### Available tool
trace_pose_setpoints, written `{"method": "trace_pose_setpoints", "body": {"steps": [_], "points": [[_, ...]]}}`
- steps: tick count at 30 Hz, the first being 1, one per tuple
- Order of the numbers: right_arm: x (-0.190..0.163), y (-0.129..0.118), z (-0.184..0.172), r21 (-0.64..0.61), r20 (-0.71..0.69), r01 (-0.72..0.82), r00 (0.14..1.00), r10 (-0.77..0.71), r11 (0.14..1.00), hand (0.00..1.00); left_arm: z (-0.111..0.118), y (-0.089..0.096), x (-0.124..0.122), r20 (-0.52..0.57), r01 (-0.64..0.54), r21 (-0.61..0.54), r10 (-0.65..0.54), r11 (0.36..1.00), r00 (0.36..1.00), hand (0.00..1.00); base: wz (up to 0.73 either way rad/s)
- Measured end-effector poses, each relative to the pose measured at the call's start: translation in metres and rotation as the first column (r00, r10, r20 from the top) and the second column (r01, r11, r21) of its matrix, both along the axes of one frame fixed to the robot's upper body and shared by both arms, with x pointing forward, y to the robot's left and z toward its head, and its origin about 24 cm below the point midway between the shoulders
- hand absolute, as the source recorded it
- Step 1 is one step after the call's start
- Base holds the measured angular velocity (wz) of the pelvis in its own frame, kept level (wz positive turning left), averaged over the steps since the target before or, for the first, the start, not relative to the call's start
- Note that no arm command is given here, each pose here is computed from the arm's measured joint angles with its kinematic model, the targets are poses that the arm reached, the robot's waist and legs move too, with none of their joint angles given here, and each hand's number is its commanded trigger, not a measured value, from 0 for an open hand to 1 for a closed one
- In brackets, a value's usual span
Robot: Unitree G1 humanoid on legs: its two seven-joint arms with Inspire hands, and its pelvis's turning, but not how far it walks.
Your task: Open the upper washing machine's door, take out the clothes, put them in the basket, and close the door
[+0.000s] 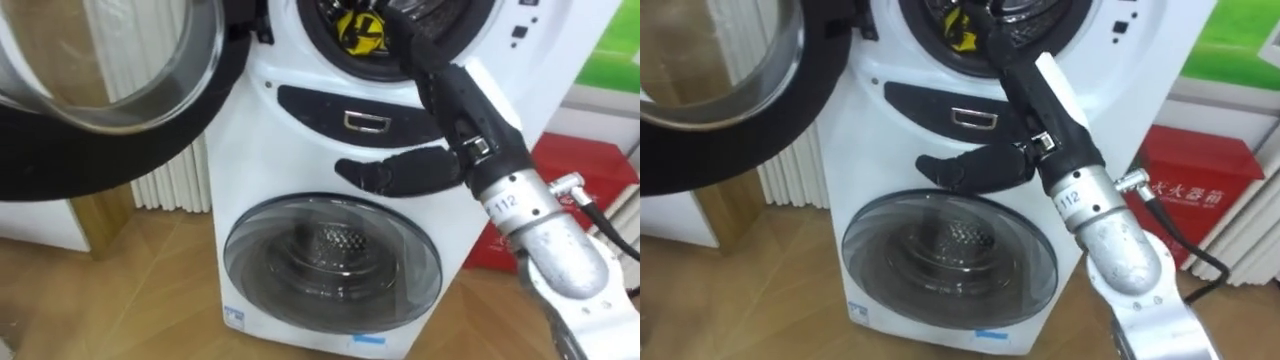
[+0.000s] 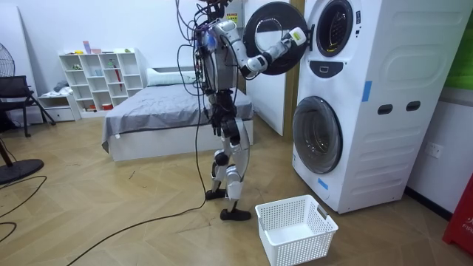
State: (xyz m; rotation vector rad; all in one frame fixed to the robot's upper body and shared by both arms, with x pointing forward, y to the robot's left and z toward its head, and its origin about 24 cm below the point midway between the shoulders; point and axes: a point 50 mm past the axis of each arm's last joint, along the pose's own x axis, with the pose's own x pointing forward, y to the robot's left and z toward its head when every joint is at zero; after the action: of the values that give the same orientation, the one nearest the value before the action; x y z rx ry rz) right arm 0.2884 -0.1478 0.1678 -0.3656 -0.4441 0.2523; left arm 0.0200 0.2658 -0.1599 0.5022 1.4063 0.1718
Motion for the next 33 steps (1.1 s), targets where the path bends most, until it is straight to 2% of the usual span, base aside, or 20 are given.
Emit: {"method": "trace_pose_setpoints", "body": {"steps": [3, 10, 17, 19, 28, 31, 33], "points": [[0.002, -0.001, 0.003, 0.050, -0.003, -0.013, 1.000, 0.013, 0.999, 0.00, 0.000, 0.001, -0.002, -0.009, -0.005, 0.003, 0.005, 1.000, 1.000, 0.00, 0.10], [0.016, -0.012, -0.020, 0.069, -0.106, 0.065, 0.993, -0.058, 0.995, 0.00, 0.000, -0.001, -0.003, -0.016, -0.006, 0.001, 0.006, 1.000, 1.000, 0.00, 0.08], [0.017, -0.015, -0.024, 0.094, -0.140, 0.081, 0.988, -0.067, 0.992, 0.00, 0.001, 0.004, -0.014, -0.050, -0.033, 0.000, 0.033, 0.999, 0.998, 0.00, -0.12], [0.017, -0.017, -0.021, 0.092, -0.130, 0.085, 0.989, -0.072, 0.992, 0.00, 0.000, 0.002, -0.008, -0.033, -0.031, -0.015, 0.030, 0.999, 0.999, 0.00, 0.14], [0.011, -0.026, -0.002, 0.078, -0.046, 0.094, 0.995, -0.091, 0.993, 0.00, 0.009, 0.004, 0.060, 0.145, -0.009, -0.013, 0.010, 1.000, 0.989, 0.00, 0.06], [0.010, -0.028, -0.003, 0.072, -0.035, 0.112, 0.993, -0.110, 0.991, 0.00, 0.012, 0.005, 0.072, 0.181, 0.016, 0.005, -0.017, 1.000, 0.983, 0.00, -0.07], [0.006, -0.030, -0.010, 0.074, -0.046, 0.117, 0.992, -0.114, 0.990, 0.00, 0.012, 0.008, 0.069, 0.168, 0.012, 0.011, -0.014, 1.000, 0.986, 0.00, 0.07]]}}
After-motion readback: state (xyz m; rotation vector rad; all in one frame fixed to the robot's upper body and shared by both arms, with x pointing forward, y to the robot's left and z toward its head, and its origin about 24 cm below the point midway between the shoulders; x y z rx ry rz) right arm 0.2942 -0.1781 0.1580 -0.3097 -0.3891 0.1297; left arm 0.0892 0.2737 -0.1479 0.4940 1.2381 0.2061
